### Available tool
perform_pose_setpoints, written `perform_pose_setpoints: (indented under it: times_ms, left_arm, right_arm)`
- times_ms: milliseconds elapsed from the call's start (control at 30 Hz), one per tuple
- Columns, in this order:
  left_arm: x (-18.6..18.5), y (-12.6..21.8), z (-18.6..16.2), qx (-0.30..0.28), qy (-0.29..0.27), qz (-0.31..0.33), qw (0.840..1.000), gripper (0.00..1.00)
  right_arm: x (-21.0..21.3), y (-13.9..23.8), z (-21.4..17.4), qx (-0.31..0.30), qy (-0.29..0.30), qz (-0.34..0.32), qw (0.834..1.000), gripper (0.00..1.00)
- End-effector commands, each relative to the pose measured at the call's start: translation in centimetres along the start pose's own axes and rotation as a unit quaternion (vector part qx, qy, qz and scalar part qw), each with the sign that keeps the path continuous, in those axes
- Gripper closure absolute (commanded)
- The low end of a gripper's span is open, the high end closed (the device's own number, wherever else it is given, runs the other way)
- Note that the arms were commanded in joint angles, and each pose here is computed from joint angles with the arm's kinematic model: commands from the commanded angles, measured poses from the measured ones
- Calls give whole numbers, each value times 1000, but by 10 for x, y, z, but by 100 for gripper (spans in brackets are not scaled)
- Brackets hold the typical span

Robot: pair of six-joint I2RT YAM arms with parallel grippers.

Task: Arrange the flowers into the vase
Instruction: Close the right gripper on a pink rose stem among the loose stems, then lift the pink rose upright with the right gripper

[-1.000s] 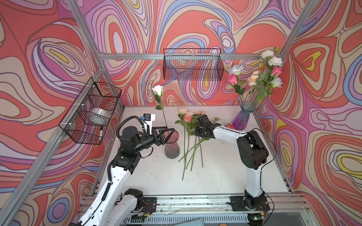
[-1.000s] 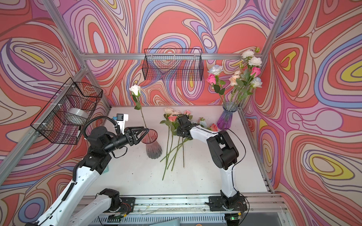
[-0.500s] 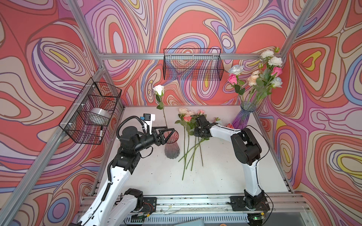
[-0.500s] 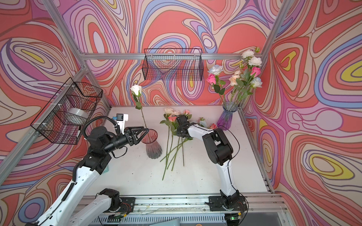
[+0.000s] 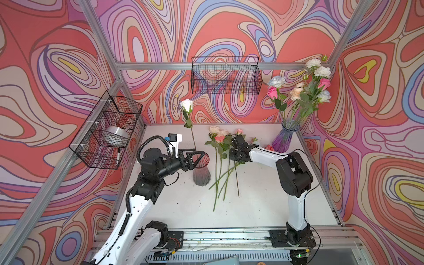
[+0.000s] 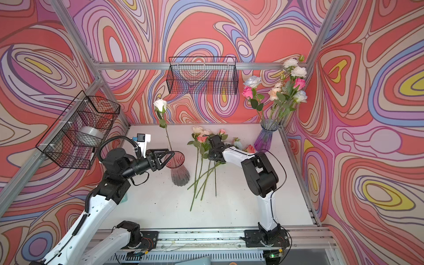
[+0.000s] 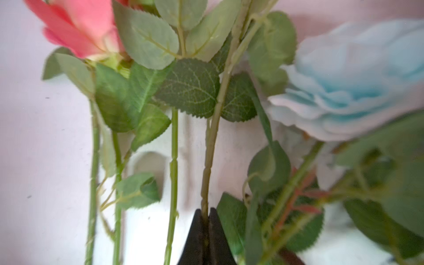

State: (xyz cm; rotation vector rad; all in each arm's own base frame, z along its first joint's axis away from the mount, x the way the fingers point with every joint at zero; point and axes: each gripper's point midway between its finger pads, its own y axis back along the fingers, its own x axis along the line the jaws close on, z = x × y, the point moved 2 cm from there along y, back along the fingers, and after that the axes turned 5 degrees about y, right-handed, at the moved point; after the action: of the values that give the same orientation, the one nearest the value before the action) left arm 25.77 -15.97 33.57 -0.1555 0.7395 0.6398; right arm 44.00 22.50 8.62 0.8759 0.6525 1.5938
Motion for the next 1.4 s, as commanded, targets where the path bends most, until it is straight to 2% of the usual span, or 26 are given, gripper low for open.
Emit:
perform_pose_setpoints:
  times_ms: [0,200,367,467,567,767,833,1000,1133,1367]
  left_arm:
    - [-11,7,11,-22,-25,2,999,20]
    - [0,27,21,-85,-51,71,993,15]
    - [17,45,31,-134,-52,146,979,13]
    - [28,54,35,-158,-44,188,968,13]
    - [42,67,39,-182,-33,247,951,12]
    - [83,107,41,-230,10,402,886,8]
    - [87,112,42,-235,16,418,877,8]
    - [79,105,44,-235,12,380,895,8]
    - [73,102,47,-241,5,359,902,7]
    - [60,90,47,-227,-2,307,924,7]
  right_arm:
    - [16,56,42,-86,-12,54,995,100]
    - [33,132,58,-172,-2,127,977,100]
    - [65,194,55,-254,36,209,944,100]
    - [81,216,46,-275,45,238,930,100]
    - [101,232,35,-280,61,259,922,100]
    - [153,275,28,-324,122,306,887,100]
    - [163,287,38,-342,126,309,878,100]
    - [180,315,78,-408,118,310,850,100]
    - [196,336,105,-455,112,319,824,100]
    - [202,368,146,-540,58,317,778,100]
